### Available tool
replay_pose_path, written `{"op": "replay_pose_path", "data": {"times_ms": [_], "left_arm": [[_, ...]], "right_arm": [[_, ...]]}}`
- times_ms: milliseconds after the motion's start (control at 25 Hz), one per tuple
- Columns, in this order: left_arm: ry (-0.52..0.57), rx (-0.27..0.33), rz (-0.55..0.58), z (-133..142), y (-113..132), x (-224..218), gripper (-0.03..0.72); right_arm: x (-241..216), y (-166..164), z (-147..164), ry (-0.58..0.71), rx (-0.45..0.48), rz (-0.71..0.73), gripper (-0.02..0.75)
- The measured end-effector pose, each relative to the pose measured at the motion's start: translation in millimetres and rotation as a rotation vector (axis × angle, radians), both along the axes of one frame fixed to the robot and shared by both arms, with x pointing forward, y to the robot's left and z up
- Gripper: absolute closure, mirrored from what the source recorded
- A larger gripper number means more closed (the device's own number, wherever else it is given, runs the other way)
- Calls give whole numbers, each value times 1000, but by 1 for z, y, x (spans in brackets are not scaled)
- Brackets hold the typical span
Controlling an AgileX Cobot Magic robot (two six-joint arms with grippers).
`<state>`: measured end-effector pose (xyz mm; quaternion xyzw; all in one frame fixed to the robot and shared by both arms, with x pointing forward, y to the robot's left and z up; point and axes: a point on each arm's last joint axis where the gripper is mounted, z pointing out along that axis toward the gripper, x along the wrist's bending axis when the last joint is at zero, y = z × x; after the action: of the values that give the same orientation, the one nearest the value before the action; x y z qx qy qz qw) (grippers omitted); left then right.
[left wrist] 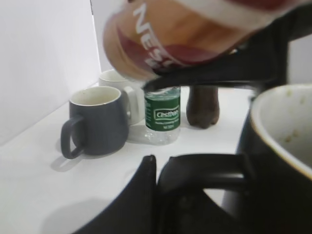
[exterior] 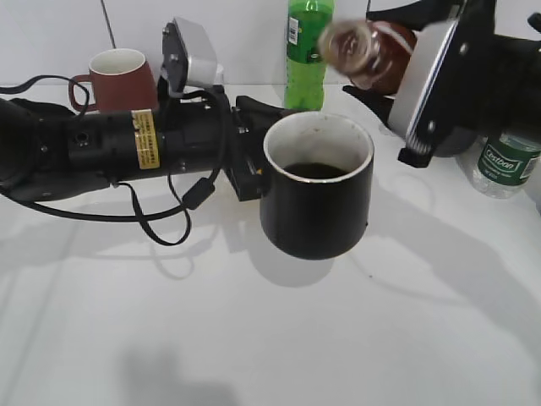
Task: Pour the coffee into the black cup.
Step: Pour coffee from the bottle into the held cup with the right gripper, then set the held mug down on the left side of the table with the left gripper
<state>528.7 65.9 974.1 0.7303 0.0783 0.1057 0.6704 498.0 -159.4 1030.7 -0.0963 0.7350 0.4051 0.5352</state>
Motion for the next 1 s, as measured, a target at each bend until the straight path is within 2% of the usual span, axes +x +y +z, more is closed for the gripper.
{"op": "replay_pose_path", "data": {"times_ms": [200, 360, 600, 840, 1000], "left_arm": [[-10, -7, 42, 4, 12, 9, 653], [-49, -18, 107, 17, 37, 21, 653], [-72, -10, 206, 23, 85, 32, 653], [-32, 0, 319, 16, 128, 28, 653], [13, 2, 401, 5, 148, 26, 653]], "right_arm": [[0, 0, 0, 290, 292, -40, 209], [0, 0, 0, 443, 448, -61, 209], [0, 0, 0, 476, 480, -66, 209], [0, 0, 0, 477, 483, -66, 209], [0, 0, 2, 473, 513, -63, 209]]}}
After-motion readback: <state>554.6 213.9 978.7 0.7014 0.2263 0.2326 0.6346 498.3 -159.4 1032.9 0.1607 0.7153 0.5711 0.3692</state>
